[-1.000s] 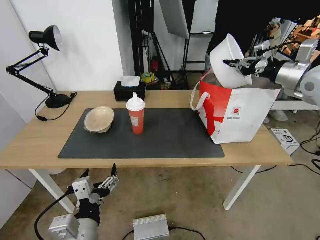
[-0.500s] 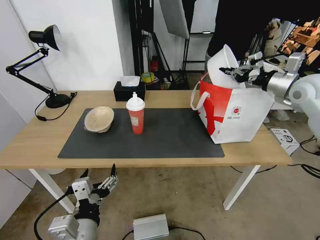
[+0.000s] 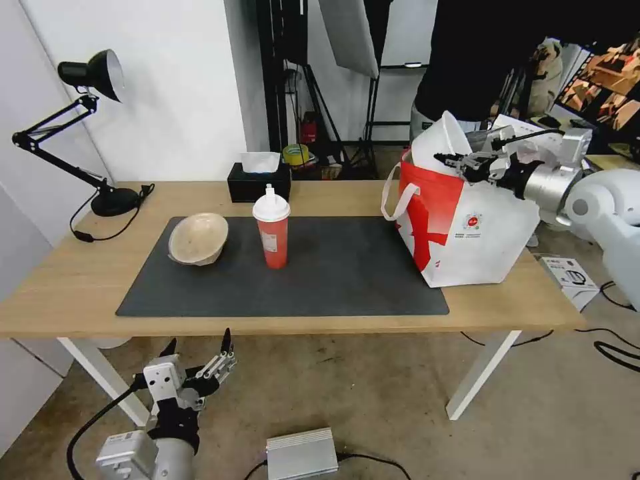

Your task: Pick up the trash from the table and place it into the takeout bag.

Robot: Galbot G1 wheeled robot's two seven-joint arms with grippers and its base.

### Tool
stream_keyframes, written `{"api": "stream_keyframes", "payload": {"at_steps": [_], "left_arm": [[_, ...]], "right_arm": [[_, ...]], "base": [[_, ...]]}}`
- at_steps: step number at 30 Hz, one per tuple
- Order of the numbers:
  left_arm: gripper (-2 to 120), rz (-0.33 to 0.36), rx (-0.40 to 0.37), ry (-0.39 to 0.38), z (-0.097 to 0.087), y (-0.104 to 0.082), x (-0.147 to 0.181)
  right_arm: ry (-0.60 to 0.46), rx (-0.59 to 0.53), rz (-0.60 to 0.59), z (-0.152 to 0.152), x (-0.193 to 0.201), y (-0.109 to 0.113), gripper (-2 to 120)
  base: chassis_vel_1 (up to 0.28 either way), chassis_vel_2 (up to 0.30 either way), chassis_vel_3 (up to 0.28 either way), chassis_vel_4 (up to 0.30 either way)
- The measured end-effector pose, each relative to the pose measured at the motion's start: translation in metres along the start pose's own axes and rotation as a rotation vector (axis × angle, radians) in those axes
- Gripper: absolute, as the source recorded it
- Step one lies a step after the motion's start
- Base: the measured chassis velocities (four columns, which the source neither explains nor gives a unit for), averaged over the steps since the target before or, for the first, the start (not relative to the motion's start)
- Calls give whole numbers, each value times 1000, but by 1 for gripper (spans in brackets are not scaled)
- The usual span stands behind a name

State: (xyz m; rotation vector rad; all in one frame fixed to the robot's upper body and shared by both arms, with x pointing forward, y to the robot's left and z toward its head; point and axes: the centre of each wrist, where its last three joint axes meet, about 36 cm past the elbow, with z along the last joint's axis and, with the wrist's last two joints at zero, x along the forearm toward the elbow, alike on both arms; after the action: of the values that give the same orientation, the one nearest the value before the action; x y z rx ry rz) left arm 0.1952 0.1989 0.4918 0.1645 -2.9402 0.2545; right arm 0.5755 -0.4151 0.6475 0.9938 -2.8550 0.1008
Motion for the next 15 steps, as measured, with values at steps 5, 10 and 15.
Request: {"api": "stream_keyframes", "payload": {"at_steps": [5, 10, 15], "left_arm": [[100, -1, 1, 0, 0, 0, 0], [100, -4, 0, -2, 0, 0, 0], [100, -7, 0, -4, 0, 0, -1]], "right_arm": [[-12, 22, -1, -2, 2, 3, 23], [-10, 35, 12, -5, 2, 4, 39], [-2, 50, 21, -7, 3, 3, 59]], "base": [[0, 0, 0, 0], [0, 0, 0, 0], [0, 0, 0, 0]]}}
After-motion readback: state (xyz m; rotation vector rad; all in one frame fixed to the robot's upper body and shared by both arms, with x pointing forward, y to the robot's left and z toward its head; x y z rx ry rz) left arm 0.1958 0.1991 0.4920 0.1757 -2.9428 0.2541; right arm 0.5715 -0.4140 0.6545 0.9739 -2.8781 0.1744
